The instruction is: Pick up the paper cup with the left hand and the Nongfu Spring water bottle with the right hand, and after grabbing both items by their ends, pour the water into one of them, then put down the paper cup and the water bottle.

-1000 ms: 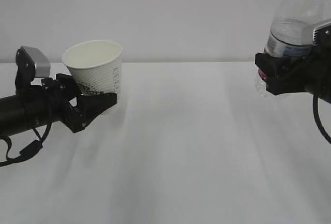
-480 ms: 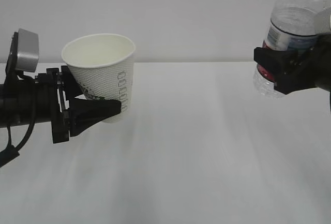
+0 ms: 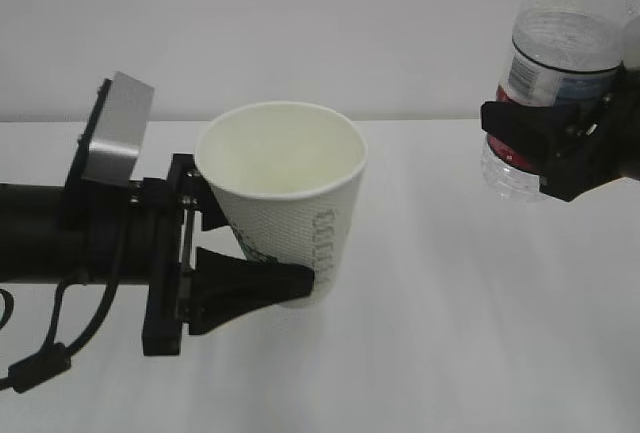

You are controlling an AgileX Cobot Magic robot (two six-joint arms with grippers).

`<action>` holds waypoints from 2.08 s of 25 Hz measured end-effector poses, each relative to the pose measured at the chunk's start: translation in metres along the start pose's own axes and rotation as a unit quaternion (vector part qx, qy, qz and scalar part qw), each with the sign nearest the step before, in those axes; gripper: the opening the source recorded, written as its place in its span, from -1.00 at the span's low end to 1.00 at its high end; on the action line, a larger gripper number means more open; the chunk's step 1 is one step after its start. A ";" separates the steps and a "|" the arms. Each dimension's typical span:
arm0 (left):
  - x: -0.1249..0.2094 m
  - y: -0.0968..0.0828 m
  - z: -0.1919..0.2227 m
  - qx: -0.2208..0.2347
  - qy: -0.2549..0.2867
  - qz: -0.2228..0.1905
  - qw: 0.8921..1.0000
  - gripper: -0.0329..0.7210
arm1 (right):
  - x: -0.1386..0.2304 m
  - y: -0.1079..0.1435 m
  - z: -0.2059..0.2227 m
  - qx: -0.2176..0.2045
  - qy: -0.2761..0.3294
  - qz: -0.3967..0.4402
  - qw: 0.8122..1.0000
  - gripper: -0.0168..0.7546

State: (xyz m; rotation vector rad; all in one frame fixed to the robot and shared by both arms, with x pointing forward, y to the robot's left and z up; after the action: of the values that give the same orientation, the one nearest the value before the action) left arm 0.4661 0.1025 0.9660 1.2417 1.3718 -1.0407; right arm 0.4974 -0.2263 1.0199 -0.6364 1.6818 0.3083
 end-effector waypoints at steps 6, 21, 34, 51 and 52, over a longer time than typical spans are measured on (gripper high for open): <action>-0.007 -0.030 0.027 0.050 -0.014 -0.002 0.999 0.51 | -0.002 0.004 -0.003 -0.016 0.004 -0.015 1.000 0.30; -0.007 -0.042 0.044 0.039 0.001 -0.016 0.999 0.51 | 0.000 0.007 -0.004 -0.028 0.007 -0.013 1.000 0.30; 0.014 -0.027 0.052 -0.008 0.008 -0.055 0.998 0.51 | -0.002 0.009 -0.004 -0.035 -0.001 -0.013 0.999 0.30; 0.009 -0.025 0.053 -0.008 -0.006 -0.033 0.999 0.51 | -0.013 0.020 0.001 -0.064 -0.010 -0.047 0.997 0.30; 0.010 -0.026 0.053 -0.003 -0.003 -0.030 1.000 0.51 | -0.015 0.022 0.003 -0.066 -0.009 -0.057 0.996 0.30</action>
State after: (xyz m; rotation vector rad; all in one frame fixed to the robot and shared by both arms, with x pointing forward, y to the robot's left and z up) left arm 0.4461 0.0492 0.9475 1.1983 1.4138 -1.0804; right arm 0.4889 -0.2032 1.0309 -0.8232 1.6104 0.3436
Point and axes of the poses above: a point on each arm's last joint axis where the gripper is mounted, z pointing out along that axis toward the gripper, y along the wrist's bending axis when the last joint is at zero, x = y × z, the point moved 2 cm from there along z, pointing out along that axis toward the gripper, and after that the axes turned 1 degree about z, right-handed, at the moved point
